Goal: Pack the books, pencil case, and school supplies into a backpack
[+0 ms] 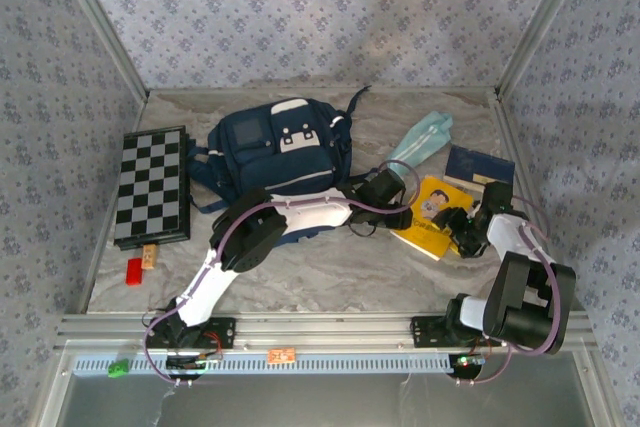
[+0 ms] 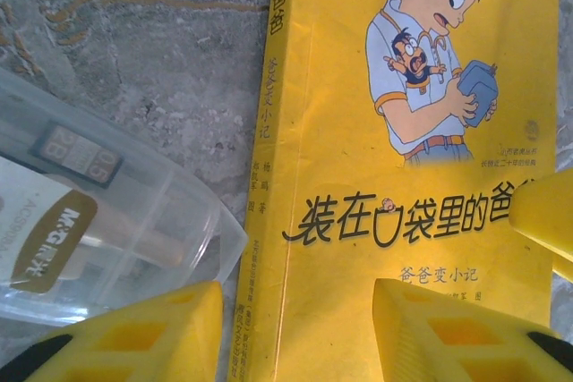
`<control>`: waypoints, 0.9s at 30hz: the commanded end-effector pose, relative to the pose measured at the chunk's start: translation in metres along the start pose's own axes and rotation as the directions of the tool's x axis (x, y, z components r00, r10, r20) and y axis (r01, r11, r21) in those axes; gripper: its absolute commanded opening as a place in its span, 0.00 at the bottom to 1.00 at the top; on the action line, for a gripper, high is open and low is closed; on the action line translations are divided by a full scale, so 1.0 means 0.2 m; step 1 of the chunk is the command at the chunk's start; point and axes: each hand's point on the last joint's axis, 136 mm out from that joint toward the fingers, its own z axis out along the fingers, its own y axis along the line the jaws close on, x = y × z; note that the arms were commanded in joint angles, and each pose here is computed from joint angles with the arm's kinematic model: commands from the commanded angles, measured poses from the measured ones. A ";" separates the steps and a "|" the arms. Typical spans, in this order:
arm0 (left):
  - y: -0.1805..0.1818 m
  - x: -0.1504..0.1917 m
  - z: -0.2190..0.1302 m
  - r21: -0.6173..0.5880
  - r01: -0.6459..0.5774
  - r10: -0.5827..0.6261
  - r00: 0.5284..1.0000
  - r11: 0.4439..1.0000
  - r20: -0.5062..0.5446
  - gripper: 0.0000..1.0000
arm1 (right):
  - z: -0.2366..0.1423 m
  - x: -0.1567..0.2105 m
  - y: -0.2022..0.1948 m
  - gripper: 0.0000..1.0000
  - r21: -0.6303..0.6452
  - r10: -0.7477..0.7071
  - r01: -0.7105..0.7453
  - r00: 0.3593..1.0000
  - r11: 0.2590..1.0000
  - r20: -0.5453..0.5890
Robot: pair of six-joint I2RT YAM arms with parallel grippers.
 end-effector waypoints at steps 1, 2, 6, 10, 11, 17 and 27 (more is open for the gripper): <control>0.01 0.04 0.06 -0.001 0.009 -0.009 0.999 1.000 -0.041 0.46 | 0.02 0.02 0.00 0.69 0.011 -0.021 0.021 0.999 1.000 -0.029; 0.02 0.04 0.06 -0.004 0.008 -0.009 0.999 1.000 -0.043 0.45 | 0.02 0.02 0.02 0.68 -0.004 -0.025 0.025 0.999 1.000 -0.036; 0.04 0.06 0.08 -0.020 0.013 -0.014 0.998 1.000 -0.056 0.43 | -0.02 0.02 0.11 0.66 -0.076 -0.043 0.040 0.999 0.996 -0.032; 0.07 0.07 0.09 -0.037 0.015 -0.017 0.998 0.999 -0.059 0.42 | -0.09 0.01 0.16 0.65 -0.110 -0.076 0.075 0.997 0.991 -0.006; 0.07 0.07 0.09 -0.040 0.014 -0.017 0.998 0.999 -0.060 0.42 | -0.10 0.01 0.18 0.65 -0.122 -0.079 0.077 0.997 0.989 -0.007; 0.09 0.07 0.08 -0.061 0.010 -0.013 0.998 0.998 -0.059 0.42 | -0.15 0.01 0.21 0.59 -0.162 -0.088 0.087 0.996 0.983 -0.002; 0.08 0.08 0.08 -0.050 0.010 -0.013 0.998 0.999 -0.064 0.42 | -0.20 0.02 0.25 0.39 -0.239 -0.093 0.090 0.996 0.967 0.001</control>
